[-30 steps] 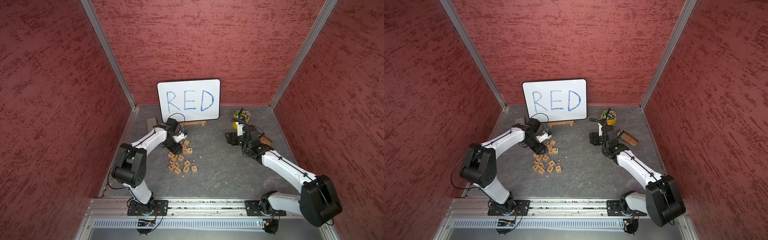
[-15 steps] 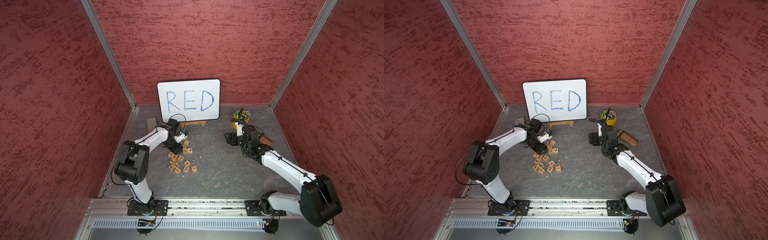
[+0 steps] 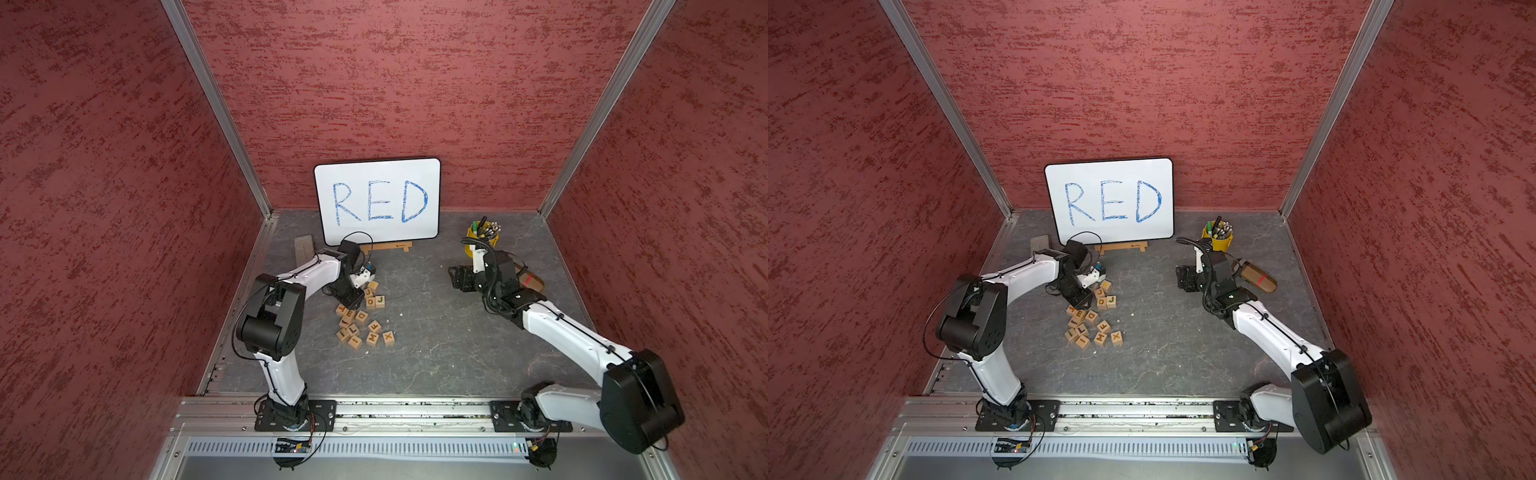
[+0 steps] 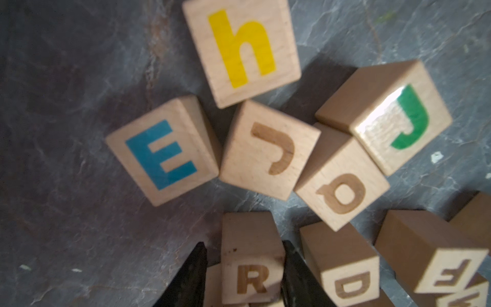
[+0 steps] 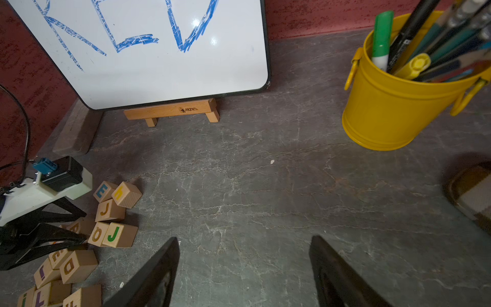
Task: Assemble the uppercase word "red" with letter blocks
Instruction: Pick up the letter block from the center of the board.
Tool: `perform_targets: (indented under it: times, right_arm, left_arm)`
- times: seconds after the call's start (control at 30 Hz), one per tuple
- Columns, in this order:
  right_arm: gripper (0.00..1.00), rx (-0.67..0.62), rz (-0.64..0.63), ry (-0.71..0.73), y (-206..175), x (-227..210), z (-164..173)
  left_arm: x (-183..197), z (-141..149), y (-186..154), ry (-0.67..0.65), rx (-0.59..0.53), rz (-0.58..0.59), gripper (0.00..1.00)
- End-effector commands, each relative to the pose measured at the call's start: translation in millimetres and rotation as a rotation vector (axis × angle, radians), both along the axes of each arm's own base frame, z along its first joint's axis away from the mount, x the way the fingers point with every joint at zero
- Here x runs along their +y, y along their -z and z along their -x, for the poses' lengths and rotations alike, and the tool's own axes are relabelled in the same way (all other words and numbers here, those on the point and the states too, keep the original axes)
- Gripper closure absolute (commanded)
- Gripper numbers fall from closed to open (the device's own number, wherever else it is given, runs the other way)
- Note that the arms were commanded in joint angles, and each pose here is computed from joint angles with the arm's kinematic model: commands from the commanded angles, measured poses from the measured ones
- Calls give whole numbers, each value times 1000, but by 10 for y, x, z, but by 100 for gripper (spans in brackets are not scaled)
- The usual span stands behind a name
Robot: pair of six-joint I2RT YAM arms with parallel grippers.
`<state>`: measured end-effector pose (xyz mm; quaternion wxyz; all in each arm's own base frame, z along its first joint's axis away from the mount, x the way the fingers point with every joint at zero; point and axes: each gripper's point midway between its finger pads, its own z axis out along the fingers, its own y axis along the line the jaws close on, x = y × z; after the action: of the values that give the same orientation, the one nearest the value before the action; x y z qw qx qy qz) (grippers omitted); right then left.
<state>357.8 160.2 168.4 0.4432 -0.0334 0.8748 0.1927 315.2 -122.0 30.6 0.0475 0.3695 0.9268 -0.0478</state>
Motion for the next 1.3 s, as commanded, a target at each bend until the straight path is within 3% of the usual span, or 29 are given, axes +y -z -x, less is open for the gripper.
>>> perform_targets:
  times: [0.0, 0.2, 0.43, 0.57, 0.73, 1.03, 1.27]
  right_arm:
    - [21, -1, 11, -1, -9, 9, 15]
    - [22, 0, 12, -5, -5, 12, 24]
    - [22, 2, 17, -19, -8, 27, 44]
    - [22, 13, 33, -41, 35, 43, 65]
    - [20, 97, 95, -236, 199, 247, 266]
    - [19, 207, 158, -320, 445, 401, 448]
    - [18, 191, 154, -411, 414, 641, 607]
  left_arm:
    - [-49, -68, -15, 17, -31, -3, 53]
    - [-41, -79, 44, 12, -44, -30, 66]
    - [-6, -63, 105, -8, -47, -44, 74]
    - [-10, -49, 75, -23, -35, -41, 76]
    - [-22, -31, 18, -36, -30, -30, 78]
    - [-28, -25, -59, -80, -12, -28, 80]
    - [-59, -50, -135, -102, -8, -14, 82]
